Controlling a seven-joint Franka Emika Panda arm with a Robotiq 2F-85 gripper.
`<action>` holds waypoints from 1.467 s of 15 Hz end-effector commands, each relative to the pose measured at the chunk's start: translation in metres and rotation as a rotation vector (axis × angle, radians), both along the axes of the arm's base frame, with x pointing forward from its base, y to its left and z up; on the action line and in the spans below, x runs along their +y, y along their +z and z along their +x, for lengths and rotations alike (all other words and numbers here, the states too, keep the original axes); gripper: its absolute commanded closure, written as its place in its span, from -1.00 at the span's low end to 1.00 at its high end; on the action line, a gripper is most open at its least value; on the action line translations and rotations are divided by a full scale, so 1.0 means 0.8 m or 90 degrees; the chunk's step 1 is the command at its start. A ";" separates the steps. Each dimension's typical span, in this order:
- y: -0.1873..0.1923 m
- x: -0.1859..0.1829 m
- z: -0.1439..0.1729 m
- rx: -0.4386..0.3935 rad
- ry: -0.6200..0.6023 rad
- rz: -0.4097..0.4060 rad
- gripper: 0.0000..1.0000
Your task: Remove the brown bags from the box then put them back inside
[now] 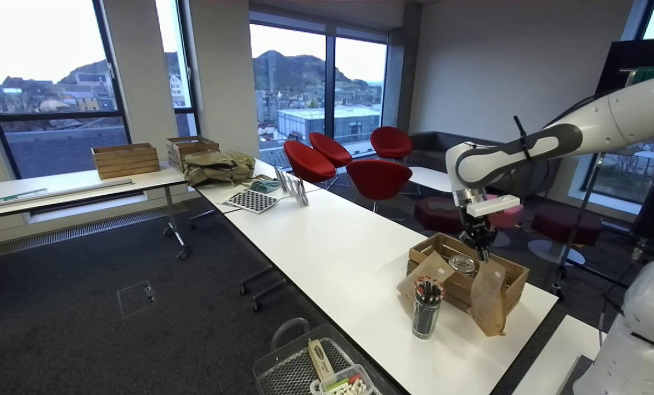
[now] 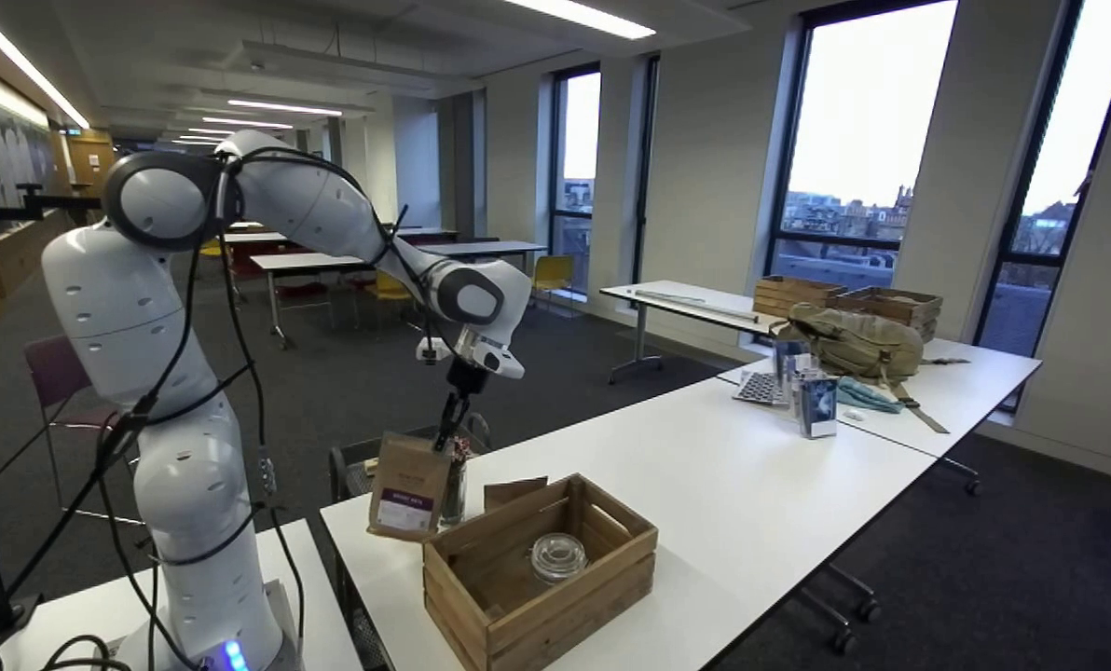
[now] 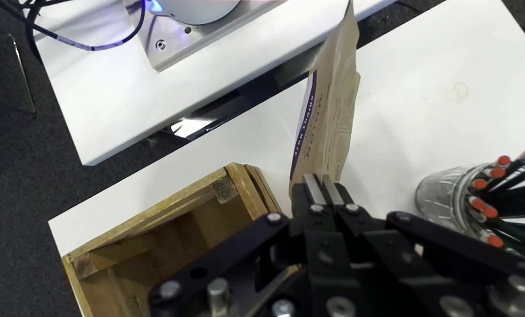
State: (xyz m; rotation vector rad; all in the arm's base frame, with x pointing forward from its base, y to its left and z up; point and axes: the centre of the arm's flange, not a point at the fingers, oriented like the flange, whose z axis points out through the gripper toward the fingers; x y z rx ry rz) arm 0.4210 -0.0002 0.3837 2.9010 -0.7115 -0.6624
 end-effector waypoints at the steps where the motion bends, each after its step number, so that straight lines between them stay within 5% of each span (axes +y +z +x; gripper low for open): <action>1: -0.038 -0.031 0.044 0.046 0.019 0.014 1.00; 5: -0.072 -0.048 0.067 0.066 0.013 0.015 1.00; 13: -0.066 -0.050 0.095 -0.074 0.014 0.001 1.00; 14: -0.064 -0.051 0.097 -0.077 0.018 0.001 0.49; 22: -0.044 -0.063 0.084 -0.074 0.021 -0.020 -0.57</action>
